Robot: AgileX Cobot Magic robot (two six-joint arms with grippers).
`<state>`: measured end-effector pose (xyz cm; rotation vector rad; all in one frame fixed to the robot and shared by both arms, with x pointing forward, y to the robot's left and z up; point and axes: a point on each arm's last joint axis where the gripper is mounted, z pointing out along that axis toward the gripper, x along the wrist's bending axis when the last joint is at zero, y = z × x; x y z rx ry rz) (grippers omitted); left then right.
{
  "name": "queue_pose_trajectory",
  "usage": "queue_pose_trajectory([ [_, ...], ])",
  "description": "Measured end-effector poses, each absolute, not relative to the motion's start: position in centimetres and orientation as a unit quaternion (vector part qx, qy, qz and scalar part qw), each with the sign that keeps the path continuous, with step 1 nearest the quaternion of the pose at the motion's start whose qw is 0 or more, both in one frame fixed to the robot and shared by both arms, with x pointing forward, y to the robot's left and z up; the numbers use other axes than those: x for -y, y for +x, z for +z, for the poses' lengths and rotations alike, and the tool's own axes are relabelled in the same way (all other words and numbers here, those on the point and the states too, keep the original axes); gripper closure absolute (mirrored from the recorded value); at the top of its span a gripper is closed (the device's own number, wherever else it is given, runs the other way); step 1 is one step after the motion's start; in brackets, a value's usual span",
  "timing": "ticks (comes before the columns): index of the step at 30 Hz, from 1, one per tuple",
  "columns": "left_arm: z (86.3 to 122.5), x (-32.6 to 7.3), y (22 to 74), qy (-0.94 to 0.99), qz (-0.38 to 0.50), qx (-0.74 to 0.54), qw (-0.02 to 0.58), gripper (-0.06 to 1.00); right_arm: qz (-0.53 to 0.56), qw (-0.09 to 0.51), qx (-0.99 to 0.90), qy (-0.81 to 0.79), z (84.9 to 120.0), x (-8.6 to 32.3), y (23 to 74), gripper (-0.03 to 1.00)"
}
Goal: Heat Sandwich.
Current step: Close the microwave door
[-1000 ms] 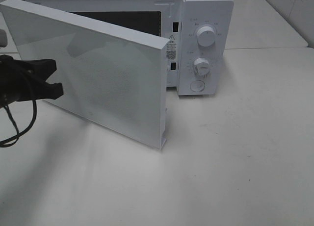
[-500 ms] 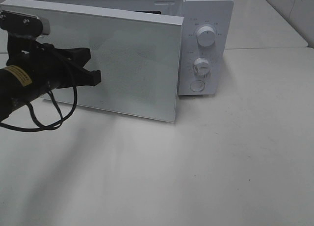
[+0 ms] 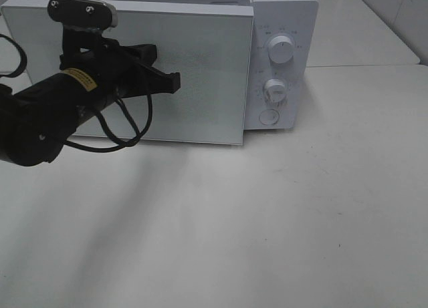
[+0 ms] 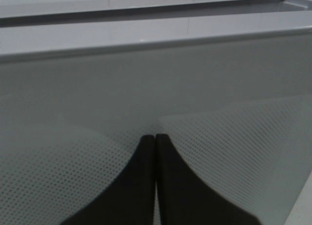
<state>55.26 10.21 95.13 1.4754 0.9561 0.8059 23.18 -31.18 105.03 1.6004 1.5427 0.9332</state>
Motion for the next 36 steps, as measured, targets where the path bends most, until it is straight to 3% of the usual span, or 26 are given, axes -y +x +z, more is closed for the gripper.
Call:
queue_pose_trajectory([
  [25,94.8,-4.9,58.9,0.667,0.316,-0.378,0.558,0.94,0.361,0.357,-0.598,0.620,105.0,31.2,23.2,0.21],
  [36,95.1,-5.3,58.6,0.678,0.308,-0.383,0.547,0.94,0.360,0.358,-0.597,0.621,105.0,31.2,23.2,0.21],
])
